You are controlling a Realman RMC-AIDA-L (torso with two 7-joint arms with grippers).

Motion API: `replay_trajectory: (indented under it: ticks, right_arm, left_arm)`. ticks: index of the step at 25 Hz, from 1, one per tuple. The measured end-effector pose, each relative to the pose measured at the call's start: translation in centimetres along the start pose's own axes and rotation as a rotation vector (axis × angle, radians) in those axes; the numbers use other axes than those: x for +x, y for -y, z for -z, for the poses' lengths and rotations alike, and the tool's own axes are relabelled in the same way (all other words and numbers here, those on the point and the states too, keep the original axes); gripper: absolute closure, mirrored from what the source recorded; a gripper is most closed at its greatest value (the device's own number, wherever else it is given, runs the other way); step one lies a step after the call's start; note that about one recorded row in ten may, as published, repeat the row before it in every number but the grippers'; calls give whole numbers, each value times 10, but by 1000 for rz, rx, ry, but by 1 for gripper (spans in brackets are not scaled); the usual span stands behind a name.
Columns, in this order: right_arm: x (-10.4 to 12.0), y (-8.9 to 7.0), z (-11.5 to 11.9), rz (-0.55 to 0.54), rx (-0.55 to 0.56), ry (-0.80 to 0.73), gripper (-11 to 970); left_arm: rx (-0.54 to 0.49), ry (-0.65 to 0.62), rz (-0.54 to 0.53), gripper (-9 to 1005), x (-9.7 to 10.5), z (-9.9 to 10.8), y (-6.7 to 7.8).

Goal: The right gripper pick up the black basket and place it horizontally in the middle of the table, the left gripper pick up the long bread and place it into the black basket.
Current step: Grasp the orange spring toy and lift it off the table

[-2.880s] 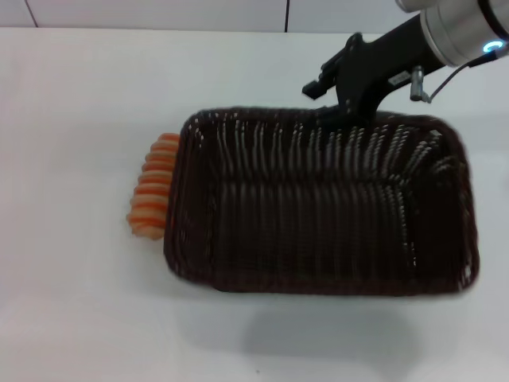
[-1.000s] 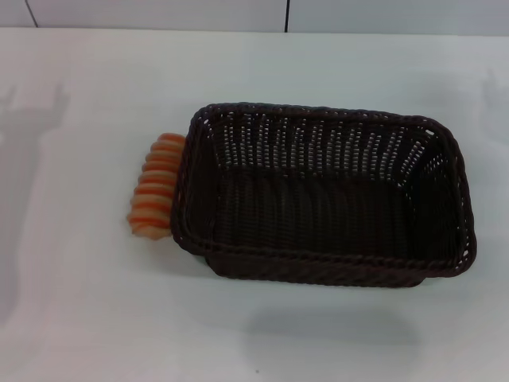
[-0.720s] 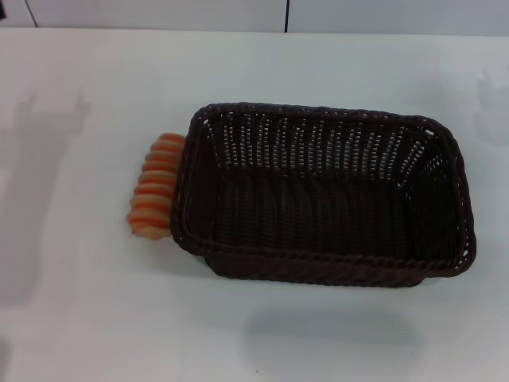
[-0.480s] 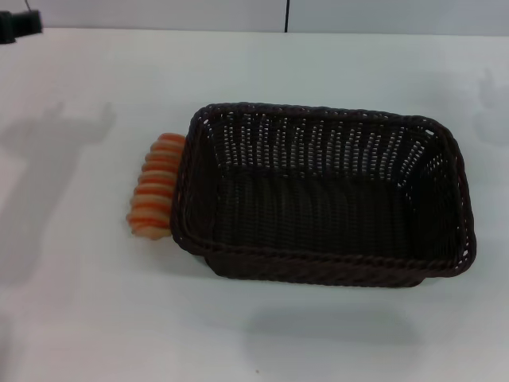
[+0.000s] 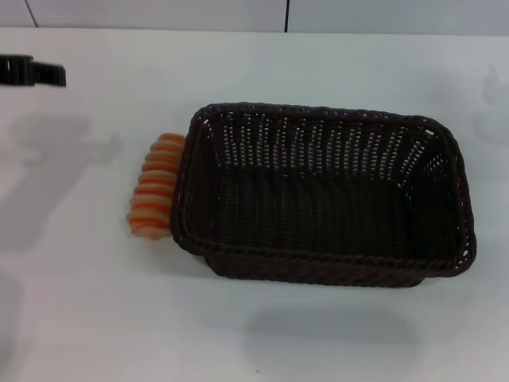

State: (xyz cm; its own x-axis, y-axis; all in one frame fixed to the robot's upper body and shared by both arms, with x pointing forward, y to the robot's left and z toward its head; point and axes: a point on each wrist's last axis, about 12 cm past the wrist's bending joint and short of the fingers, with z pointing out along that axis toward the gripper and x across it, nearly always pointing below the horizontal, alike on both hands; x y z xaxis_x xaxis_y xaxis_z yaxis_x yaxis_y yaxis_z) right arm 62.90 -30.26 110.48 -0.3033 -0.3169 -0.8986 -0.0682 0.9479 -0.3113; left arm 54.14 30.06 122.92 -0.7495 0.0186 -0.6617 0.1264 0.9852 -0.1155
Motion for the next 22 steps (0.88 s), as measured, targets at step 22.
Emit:
replay_trajectory:
  ticks: [22]
  right_arm:
    - [0,1,0,25,7,3,556]
  left_arm:
    - [84,-246,18,224,19,-18,14]
